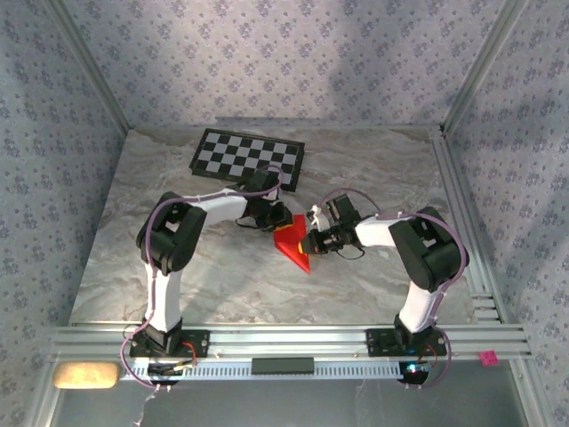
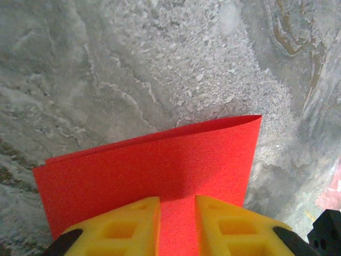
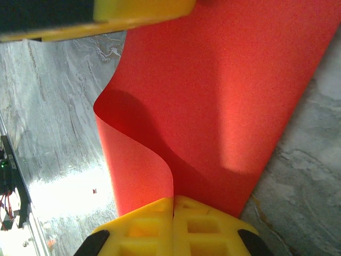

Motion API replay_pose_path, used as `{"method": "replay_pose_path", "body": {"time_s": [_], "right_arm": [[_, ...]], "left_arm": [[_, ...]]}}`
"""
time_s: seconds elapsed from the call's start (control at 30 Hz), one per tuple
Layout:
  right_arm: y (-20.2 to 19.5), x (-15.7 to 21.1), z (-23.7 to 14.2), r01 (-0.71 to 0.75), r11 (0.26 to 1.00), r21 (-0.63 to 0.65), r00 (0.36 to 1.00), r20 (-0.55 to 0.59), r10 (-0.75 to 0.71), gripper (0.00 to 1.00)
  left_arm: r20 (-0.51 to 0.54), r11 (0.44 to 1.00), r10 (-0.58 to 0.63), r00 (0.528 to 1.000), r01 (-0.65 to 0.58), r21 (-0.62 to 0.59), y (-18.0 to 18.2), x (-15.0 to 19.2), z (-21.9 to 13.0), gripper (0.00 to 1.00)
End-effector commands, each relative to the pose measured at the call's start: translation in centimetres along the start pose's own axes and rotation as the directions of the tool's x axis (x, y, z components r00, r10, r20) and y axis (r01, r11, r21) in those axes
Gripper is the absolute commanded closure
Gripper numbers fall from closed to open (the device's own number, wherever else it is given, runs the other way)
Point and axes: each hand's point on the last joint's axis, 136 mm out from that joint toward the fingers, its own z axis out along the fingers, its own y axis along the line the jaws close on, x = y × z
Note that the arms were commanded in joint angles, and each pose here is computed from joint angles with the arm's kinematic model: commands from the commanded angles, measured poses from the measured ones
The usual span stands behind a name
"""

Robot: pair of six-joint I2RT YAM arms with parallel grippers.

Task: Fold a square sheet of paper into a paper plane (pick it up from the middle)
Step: Third fold the triangle at the center of the table.

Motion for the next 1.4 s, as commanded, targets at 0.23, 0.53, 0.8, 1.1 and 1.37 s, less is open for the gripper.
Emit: {"method": "replay_pose_path", "body": {"time_s": [0.23, 0.53, 0.8, 1.1, 1.37], "right_arm": [[-1.4, 1.3, 0.3, -0.045, 0.998, 0.04, 0.999, -0.01, 0.045, 1.0], [-1.5, 1.3, 0.3, -0.059, 0.998, 0.038, 0.998, 0.002, 0.059, 1.0], [-1.7, 1.5, 0.2, -0.064, 0.997, 0.043, 0.998, 0.005, 0.064, 1.0], [-1.8, 1.6, 0.3, -0.071, 0.996, 0.047, 0.997, 0.003, 0.071, 1.0], [-2.0, 1.8, 0.4, -0.073, 0.996, 0.049, 0.997, 0.0, 0.073, 1.0]], "left_arm": [[0.118, 0.993, 0.001, 0.993, -0.014, 0.114, -3.3, 0.7, -5.3, 0.83], [0.06, 0.952, -0.104, 0.993, 0.082, 0.294, -5.2, 5.8, -3.1, 0.94], [0.067, 0.944, -0.165, 0.984, 0.138, 0.298, -3.5, 7.2, -1.8, 0.94], [0.041, 0.947, -0.18, 0.983, 0.162, 0.277, -2.2, 8.2, -1.2, 0.95], [0.039, 0.956, -0.173, 0.984, 0.158, 0.246, -1.4, 8.4, -0.9, 0.95]]}}
